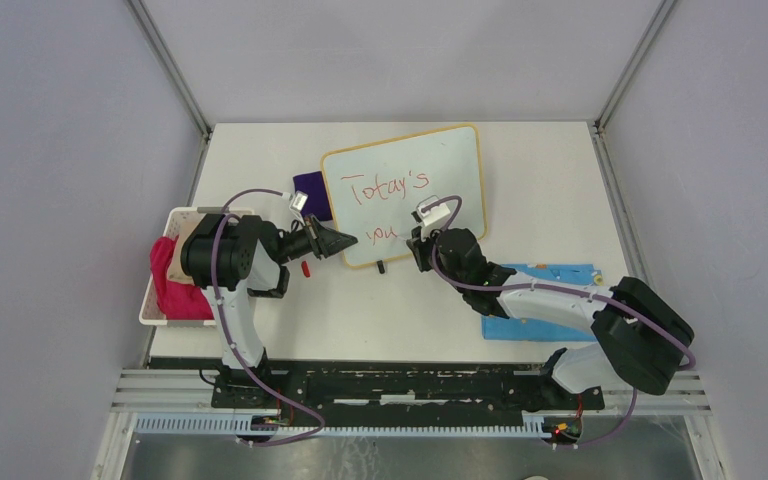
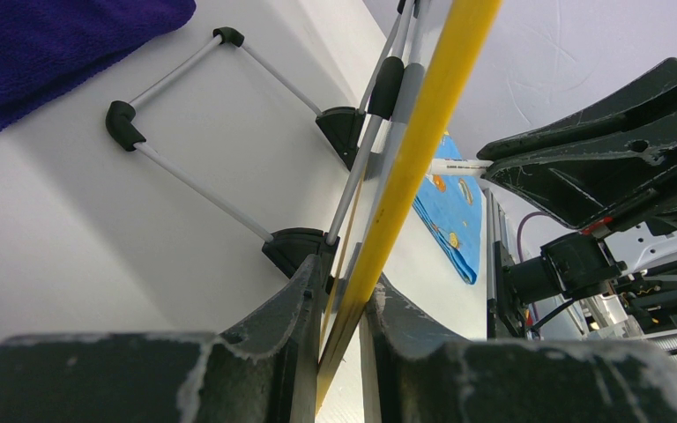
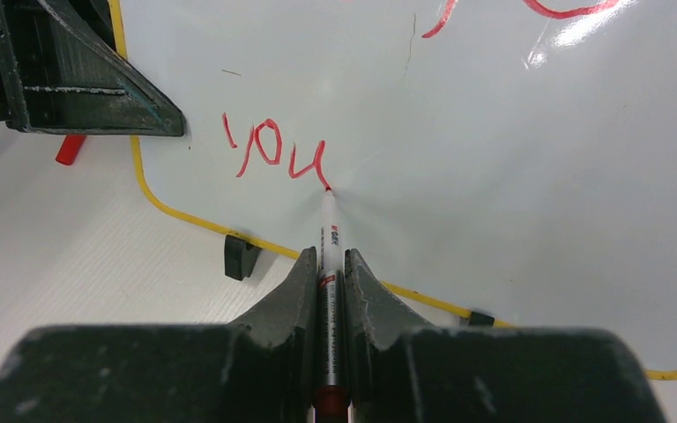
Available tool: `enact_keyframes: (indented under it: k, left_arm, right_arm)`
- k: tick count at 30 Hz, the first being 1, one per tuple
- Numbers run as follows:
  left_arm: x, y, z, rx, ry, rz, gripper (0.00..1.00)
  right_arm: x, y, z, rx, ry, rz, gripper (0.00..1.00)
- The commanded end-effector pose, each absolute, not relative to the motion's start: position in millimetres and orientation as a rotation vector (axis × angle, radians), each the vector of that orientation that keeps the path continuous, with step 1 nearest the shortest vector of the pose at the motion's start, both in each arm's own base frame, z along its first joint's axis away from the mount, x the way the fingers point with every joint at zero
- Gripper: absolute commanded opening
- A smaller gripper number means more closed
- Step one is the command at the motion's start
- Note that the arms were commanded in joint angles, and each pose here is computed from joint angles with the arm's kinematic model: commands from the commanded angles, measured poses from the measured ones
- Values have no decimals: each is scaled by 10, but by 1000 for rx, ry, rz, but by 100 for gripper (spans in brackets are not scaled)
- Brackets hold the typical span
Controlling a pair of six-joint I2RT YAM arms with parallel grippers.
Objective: Write a sentence on the whiteboard
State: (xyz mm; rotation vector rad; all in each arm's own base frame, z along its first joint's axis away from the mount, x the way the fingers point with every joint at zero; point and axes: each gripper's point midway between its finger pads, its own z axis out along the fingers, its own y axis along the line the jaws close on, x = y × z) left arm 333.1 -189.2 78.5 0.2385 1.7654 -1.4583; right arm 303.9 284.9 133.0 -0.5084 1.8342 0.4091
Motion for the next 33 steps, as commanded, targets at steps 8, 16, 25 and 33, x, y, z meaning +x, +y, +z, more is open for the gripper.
enact_keyframes:
  k: [8, 16, 25, 33]
  left_arm:
    - [3368, -1896, 895, 253, 1681, -1443, 2]
    - [3371, -1894, 893, 253, 1682, -1443, 2]
    - [3372, -1895, 893, 253, 1682, -1444, 2]
    - [3375, -1897, 892, 254, 1681, -1445, 2]
  right_arm:
    - [3112, 2844, 1785, -444, 1724, 462, 0]
    - [3205, 2899, 1874, -440, 1716, 455, 0]
    - [3261, 2925, 1870, -441, 1721, 447, 0]
    - [3296, 2860, 1724, -437, 1756, 409, 0]
